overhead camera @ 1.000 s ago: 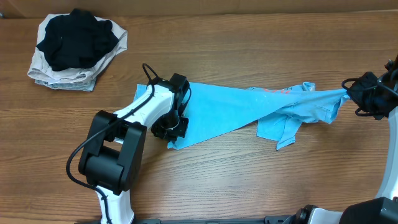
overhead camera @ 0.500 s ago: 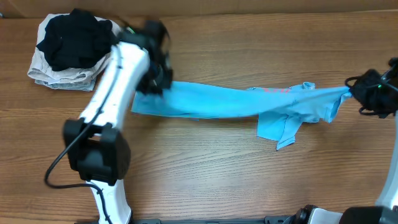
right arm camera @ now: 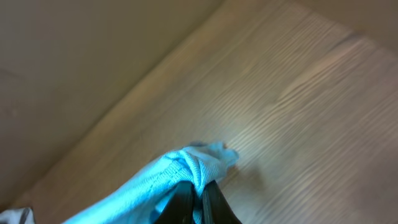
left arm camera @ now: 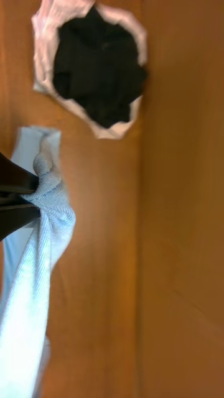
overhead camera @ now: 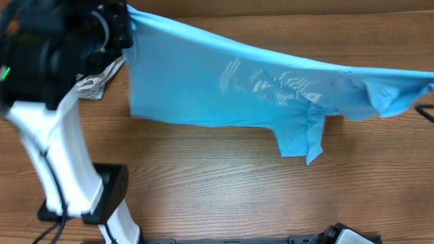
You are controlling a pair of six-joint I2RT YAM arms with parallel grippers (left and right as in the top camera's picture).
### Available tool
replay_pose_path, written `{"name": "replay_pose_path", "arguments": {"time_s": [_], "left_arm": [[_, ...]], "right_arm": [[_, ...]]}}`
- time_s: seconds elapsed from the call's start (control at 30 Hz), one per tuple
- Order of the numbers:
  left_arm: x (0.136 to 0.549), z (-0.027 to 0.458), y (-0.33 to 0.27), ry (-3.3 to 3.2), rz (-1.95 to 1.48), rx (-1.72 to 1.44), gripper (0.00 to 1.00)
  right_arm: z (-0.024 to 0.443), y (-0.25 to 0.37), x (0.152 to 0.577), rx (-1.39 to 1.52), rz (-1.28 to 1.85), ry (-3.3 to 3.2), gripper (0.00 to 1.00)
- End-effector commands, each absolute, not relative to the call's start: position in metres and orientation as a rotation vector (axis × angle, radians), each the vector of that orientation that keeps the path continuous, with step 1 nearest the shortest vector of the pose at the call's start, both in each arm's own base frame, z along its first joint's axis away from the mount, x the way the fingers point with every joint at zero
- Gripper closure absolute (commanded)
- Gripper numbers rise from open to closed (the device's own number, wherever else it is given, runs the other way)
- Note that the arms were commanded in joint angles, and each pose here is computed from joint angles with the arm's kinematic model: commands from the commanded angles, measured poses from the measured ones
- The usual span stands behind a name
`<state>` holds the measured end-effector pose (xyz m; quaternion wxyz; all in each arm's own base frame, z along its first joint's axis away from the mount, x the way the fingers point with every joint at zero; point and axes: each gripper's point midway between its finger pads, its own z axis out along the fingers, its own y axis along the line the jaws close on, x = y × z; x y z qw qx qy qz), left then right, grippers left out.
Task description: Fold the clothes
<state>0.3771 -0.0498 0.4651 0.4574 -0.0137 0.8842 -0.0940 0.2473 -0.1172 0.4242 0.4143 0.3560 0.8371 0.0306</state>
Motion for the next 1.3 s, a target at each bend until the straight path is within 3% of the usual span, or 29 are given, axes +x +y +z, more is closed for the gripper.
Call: {"name": "replay_pose_path", "arguments": {"time_s": [0.0,0.37,0.63,0.77,0.9,1.03,1.27], "left_arm": [[0.33,0.517,-0.03,2.007,-0.183,-0.1,0.96],[0.197,0.59,-0.006,1.701,-0.151,-0.137,0.96],[0.163,0.602,0.004,1.627,-0.126,-0.166,0.96],[0.174,0.595,0.006,1.663,-0.109,-0.177,0.96],[0.206,0.577,0.005,1.761,-0.084,-0.187,0.96],[0.254,0.549,0.002,1.893,-0.055,-0.192,0.96],[0.354,0.482,-0.007,2.124,-0.013,-0.19,0.96]], "right_arm": [[0.471,-0.112,0.212,0.851,-0.004,1.963,0.96],[0.565,-0.054,0.098,0.719,-0.167,1.566,0.97],[0.595,-0.018,0.019,0.634,-0.218,1.326,0.96],[0.596,-0.02,-0.003,0.608,-0.188,1.292,0.96],[0.592,-0.033,0.003,0.581,-0.13,1.339,0.96],[0.572,-0.052,0.039,0.613,-0.108,1.478,0.96],[0.517,-0.07,0.138,0.639,-0.149,1.783,0.96]]}}
